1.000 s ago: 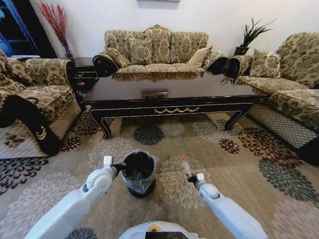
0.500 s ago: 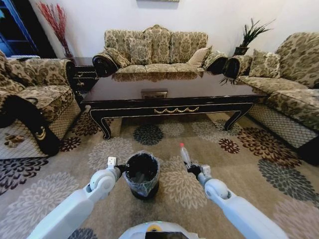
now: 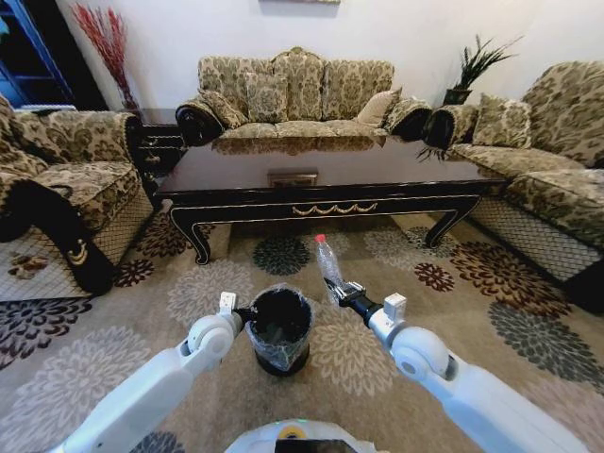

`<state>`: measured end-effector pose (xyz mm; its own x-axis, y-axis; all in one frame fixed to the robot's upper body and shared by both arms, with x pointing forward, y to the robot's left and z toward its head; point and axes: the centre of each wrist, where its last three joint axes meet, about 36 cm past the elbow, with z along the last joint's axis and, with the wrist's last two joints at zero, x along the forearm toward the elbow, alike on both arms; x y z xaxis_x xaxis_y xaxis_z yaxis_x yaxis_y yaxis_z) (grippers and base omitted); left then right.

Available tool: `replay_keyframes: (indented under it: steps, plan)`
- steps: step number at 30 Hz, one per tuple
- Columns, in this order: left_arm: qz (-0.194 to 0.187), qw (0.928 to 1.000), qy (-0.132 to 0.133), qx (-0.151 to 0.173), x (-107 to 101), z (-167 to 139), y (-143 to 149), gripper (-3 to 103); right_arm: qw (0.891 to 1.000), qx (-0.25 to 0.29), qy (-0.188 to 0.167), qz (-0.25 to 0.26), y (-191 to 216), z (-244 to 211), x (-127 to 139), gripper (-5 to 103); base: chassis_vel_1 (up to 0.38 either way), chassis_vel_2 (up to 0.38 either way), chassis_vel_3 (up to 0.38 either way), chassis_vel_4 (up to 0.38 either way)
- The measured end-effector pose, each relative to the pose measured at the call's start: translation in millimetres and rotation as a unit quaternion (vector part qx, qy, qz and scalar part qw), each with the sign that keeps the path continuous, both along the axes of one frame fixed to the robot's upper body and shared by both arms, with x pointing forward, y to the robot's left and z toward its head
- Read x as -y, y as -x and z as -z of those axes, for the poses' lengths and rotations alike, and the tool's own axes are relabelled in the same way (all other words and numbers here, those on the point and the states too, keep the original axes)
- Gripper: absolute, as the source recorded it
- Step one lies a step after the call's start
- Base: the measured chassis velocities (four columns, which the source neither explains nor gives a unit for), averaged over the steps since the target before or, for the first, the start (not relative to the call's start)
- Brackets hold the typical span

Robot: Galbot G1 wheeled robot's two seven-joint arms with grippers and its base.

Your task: Move to the front of the table and pick up the trash from the floor, then place it into the trash bin.

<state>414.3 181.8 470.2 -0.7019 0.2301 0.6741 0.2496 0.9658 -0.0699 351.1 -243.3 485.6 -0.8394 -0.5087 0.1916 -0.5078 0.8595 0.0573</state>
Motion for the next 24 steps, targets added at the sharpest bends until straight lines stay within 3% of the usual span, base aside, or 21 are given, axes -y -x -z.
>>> replay_keyframes:
  steps: [7, 17, 19, 21, 23, 24]
  plan:
    - [0.039, 0.9991, 0.015, 0.006, 34.2, -10.5, -6.2, 4, 0.999, 0.008, -0.007, -0.037, 12.7, 1.6, -6.3, 25, 0.000, 0.000, 0.000, 0.000]
    - [0.057, 0.9979, 0.029, 0.004, 49.3, -15.8, 0.6, 4, 0.999, -0.003, 0.007, -0.053, 23.0, 18.6, -9.9, 21, 0.000, 0.000, 0.000, 0.000]
    - [0.056, 0.9980, 0.029, 0.003, 48.3, -15.3, 0.7, 4, 0.998, -0.006, 0.007, -0.057, 24.0, 20.1, -10.4, 32, 0.000, 0.000, 0.000, 0.000]
    - [0.054, 0.9981, 0.030, 0.003, 47.5, -15.1, 0.7, 4, 0.998, -0.007, 0.008, -0.058, 24.2, 20.3, -10.3, 32, 0.000, 0.000, 0.000, 0.000]
    - [0.050, 0.9983, 0.030, 0.002, 45.2, -14.0, 0.9, 4, 0.998, -0.009, 0.009, -0.058, 24.7, 20.7, -9.9, 42, 0.000, 0.000, 0.000, 0.000]
    - [0.050, 0.9983, 0.030, 0.002, 45.2, -14.0, 0.9, 4, 0.998, -0.009, 0.009, -0.058, 24.7, 20.7, -9.9, 42, 0.000, 0.000, 0.000, 0.000]
